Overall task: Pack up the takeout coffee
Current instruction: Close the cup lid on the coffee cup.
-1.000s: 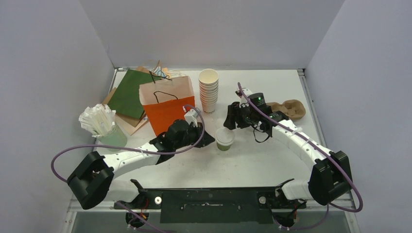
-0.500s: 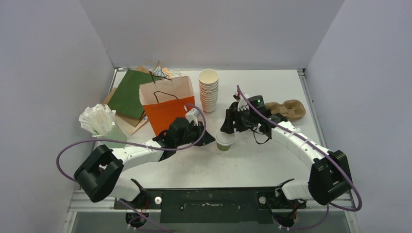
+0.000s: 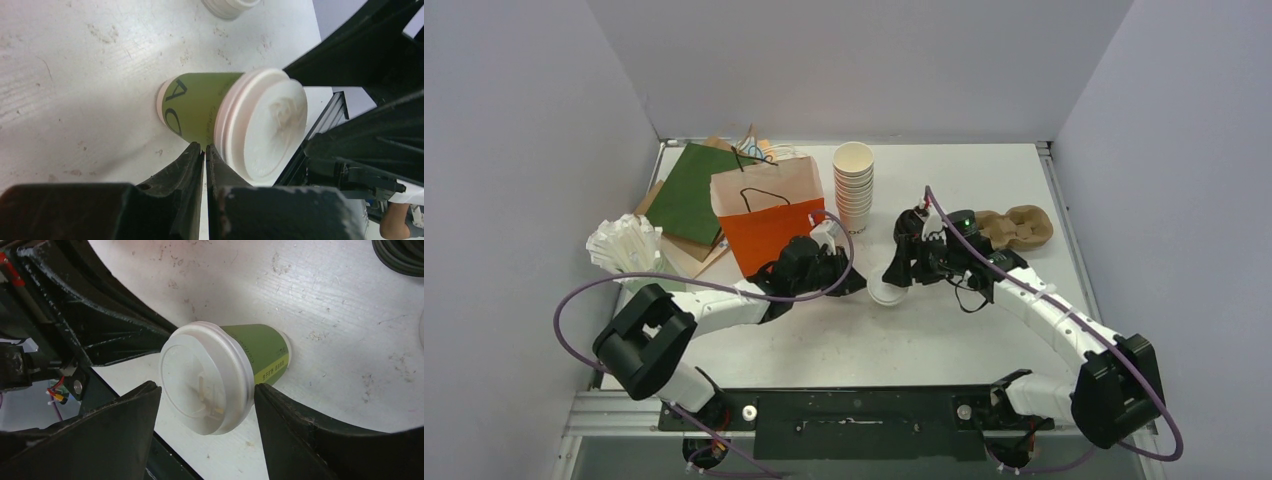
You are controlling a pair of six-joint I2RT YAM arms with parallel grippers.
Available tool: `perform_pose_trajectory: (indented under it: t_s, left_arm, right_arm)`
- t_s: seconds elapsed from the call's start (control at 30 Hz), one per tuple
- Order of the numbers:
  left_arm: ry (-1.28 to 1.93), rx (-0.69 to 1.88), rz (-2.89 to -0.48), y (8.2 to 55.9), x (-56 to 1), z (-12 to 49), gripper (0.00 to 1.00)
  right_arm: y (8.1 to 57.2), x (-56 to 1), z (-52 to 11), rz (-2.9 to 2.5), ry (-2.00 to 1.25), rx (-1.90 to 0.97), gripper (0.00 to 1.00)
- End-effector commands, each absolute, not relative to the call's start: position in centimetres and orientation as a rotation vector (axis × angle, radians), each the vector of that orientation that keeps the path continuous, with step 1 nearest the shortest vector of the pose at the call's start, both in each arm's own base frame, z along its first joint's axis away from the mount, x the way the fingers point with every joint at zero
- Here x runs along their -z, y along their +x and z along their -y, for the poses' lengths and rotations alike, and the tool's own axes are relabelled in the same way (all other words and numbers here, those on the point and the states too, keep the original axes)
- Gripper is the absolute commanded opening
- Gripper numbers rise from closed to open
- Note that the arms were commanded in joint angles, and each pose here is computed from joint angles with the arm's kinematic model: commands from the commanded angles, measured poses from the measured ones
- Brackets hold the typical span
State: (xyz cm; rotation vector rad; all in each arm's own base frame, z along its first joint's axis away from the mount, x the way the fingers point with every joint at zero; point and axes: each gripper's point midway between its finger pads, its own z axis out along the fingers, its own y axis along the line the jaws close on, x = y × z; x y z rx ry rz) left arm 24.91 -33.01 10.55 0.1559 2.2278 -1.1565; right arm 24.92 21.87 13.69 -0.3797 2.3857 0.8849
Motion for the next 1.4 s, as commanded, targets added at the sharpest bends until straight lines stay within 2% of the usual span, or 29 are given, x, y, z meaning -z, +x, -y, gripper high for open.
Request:
perform_pose_trajectory:
  t_s: [0.0,0.17,0.37,0.57,0.93,1.17,1.37]
  left_arm:
    - [0.201,1.184,-2.116,27.1,-13.4,34.4,0.06]
    - [0.216,1.182,-2.115,28.0,-13.5,34.8,0.06]
    - [0.223,1.174,-2.118,28.3,-13.6,35.0,0.06]
    - [0.219,1.117,-2.118,28.6,-14.4,33.6,0.07]
    - [0.235,1.198,-2.083,26.4,-15.7,32.8,0.17]
    - [0.236,1.271,-2.077,26.0,-16.1,33.1,0.18]
    - [0.224,1.333,-2.059,25.7,-15.9,33.4,0.24]
  right_arm:
    - [24.0,-14.7,-22.1,-2.355,-0.341,-0.932,0.69]
    - [23.8,-13.5,-21.0,-2.407,-0.276,-0.862,0.73]
    - [25.6,-13.0,-19.5,-2.432,-0.199,-0.701,0.74]
    - [27.0,-13.6,-18.3,-2.427,-0.191,-0.578,0.88]
    - [27.0,-17.7,-19.5,-2.194,-0.58,-0.557,0.94]
    - [26.6,-15.2,-22.9,-2.246,-0.791,-0.367,0.99]
    - [27.3,-14.8,-23.0,-2.26,-0.81,-0.277,0.99]
